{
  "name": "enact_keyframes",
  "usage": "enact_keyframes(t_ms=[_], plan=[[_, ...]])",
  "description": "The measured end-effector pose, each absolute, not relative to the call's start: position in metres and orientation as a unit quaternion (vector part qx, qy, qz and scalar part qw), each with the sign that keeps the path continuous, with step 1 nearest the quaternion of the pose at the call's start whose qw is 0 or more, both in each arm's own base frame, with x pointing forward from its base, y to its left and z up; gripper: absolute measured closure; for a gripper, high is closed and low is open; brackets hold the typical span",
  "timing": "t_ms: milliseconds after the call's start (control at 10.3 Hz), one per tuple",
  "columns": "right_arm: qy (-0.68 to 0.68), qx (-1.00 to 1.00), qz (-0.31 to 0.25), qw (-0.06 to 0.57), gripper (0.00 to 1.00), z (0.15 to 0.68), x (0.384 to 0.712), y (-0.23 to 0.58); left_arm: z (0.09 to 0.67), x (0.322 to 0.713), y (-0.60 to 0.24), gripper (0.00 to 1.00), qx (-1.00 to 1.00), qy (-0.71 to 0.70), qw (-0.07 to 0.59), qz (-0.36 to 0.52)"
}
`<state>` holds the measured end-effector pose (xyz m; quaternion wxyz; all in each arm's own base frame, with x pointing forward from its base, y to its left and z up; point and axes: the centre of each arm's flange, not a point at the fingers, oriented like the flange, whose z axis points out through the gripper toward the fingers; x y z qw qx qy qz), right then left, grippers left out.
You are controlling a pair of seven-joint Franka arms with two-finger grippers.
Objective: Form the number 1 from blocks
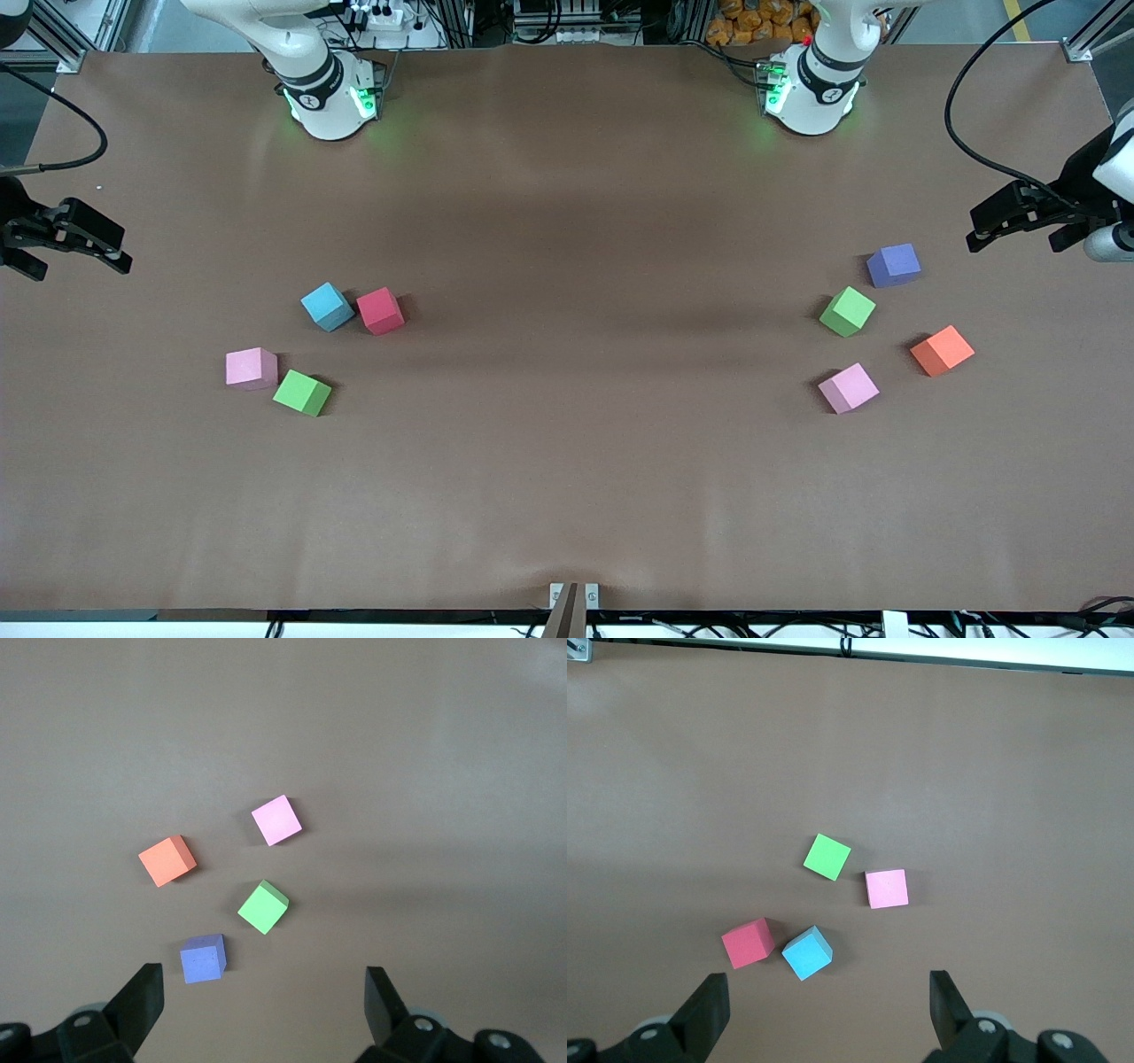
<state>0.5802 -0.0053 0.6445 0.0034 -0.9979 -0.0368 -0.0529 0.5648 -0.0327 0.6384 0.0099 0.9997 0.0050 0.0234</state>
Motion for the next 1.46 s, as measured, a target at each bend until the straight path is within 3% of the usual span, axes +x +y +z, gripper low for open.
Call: enact_keyframes(t_ms=[779,1461], plan=[[-0.037,-0.998,-0.053,0.003,0.0,0.644,0.58,-0.005,0.626,0.571,-0.025,0.0,1.0,0.012,0.01,0.012],[-0.036,-0.998,-0.051,0.003,0.0,0.643,0.581,-0.007,0.477,0.648,0.054,0.0,0.997,0.073,-0.001,-0.023]])
